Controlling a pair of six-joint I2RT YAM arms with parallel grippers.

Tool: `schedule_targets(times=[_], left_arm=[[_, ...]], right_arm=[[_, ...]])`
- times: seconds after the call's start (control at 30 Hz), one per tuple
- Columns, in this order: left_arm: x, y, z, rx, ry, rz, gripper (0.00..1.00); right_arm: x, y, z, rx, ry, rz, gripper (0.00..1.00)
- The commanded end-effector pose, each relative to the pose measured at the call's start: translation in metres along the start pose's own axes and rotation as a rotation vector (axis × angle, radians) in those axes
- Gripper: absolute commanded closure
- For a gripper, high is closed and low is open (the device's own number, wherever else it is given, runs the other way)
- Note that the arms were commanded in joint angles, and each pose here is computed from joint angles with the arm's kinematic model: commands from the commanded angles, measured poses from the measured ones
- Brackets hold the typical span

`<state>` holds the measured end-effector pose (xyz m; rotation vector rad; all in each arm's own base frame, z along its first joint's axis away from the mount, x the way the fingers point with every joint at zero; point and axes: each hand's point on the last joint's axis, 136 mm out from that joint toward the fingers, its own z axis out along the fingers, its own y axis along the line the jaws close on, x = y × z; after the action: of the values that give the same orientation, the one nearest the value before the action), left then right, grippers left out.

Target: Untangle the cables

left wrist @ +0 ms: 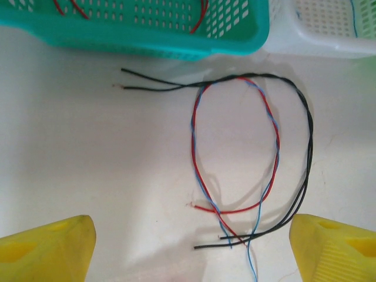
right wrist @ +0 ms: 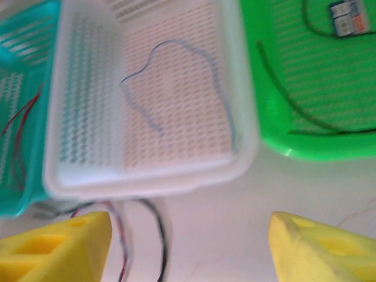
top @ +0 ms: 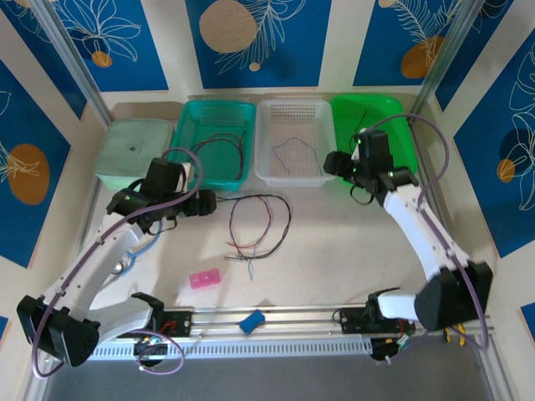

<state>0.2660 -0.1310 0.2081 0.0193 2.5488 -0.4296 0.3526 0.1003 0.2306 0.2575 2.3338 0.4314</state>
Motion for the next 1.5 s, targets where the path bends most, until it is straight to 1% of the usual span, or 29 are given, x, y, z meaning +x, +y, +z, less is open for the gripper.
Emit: schedule_targets(times=[0.0, 0.1, 0.23, 0.3, 0.43, 0.57, 0.7, 0.83, 1.1, 1.2, 1.47], left_arm=[[0.02, 0.0, 0.001, 0.018, 0.046, -0.041, 0.15], [0.031, 0.0, 0.004, 0.02, 0.064, -0.053, 0.16], [0.044, -0.001, 0.009, 0.03, 0.083, -0.069, 0.17], [0.05, -0.001, 0.012, 0.027, 0.094, -0.07, 0.17], [0.06, -0.002, 0.018, 0.034, 0.111, -0.081, 0.17], [0.067, -0.002, 0.022, 0.043, 0.119, -0.095, 0.17], [0.073, -0.001, 0.023, 0.047, 0.128, -0.104, 0.17], [0.078, -0.001, 0.024, 0.051, 0.14, -0.105, 0.17], [0.087, 0.002, 0.025, 0.053, 0.154, -0.106, 0.17], [0.088, 0.002, 0.025, 0.055, 0.155, -0.11, 0.18], [0.087, 0.001, 0.025, 0.059, 0.151, -0.105, 0.18]], right_arm=[[0.038, 0.015, -0.018, -0.034, 0.041, -0.024, 0.36], [0.079, 0.022, -0.027, -0.037, 0.103, 0.022, 0.47], [0.126, 0.042, -0.028, -0.083, 0.201, 0.07, 0.55], [0.146, 0.055, -0.026, -0.101, 0.257, 0.1, 0.56], [0.178, 0.074, -0.012, -0.099, 0.329, 0.107, 0.56], [0.214, 0.089, 0.01, -0.138, 0.436, 0.19, 0.61], [0.243, 0.094, 0.029, -0.13, 0.499, 0.232, 0.66], [0.26, 0.101, 0.042, -0.126, 0.543, 0.249, 0.68], [0.285, 0.112, 0.064, -0.107, 0.62, 0.25, 0.69], [0.293, 0.12, 0.073, -0.127, 0.651, 0.272, 0.7], [0.295, 0.139, 0.083, -0.137, 0.666, 0.235, 0.7]])
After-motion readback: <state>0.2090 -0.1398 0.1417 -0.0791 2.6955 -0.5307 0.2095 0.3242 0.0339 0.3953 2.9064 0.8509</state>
